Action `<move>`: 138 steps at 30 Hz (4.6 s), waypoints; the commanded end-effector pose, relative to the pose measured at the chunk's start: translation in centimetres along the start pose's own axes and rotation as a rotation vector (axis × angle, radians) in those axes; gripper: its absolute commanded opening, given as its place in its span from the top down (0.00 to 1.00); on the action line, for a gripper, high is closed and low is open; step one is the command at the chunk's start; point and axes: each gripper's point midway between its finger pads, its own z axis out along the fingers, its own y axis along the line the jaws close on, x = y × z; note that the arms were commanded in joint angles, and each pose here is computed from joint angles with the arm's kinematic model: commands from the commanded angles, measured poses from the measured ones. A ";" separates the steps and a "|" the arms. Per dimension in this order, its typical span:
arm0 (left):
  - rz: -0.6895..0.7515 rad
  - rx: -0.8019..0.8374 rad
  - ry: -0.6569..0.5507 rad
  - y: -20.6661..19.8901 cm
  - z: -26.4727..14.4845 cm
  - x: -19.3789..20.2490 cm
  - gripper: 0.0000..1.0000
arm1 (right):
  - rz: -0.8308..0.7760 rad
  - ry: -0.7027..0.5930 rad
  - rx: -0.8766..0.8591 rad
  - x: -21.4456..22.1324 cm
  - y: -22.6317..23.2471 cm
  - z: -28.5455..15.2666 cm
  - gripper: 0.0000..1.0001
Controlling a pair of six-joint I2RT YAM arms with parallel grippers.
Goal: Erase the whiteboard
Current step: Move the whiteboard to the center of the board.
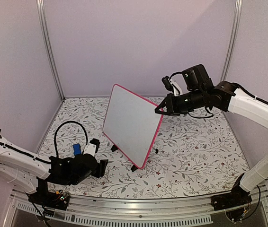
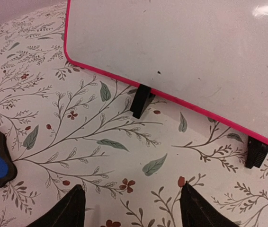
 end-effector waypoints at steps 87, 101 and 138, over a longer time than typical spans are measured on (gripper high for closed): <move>0.178 0.282 -0.051 -11.3 1.3 -1.0 0.34 | 0.025 -0.026 0.068 7.6 -3.9 -1.8 0.59; 0.165 0.281 -0.074 -11.2 1.0 -1.6 0.34 | 0.063 -0.033 0.049 7.4 -3.5 -1.8 1.00; 0.151 0.219 -0.067 -9.8 0.5 0.2 0.29 | -0.020 -0.137 0.067 -4.6 -0.5 -5.3 1.00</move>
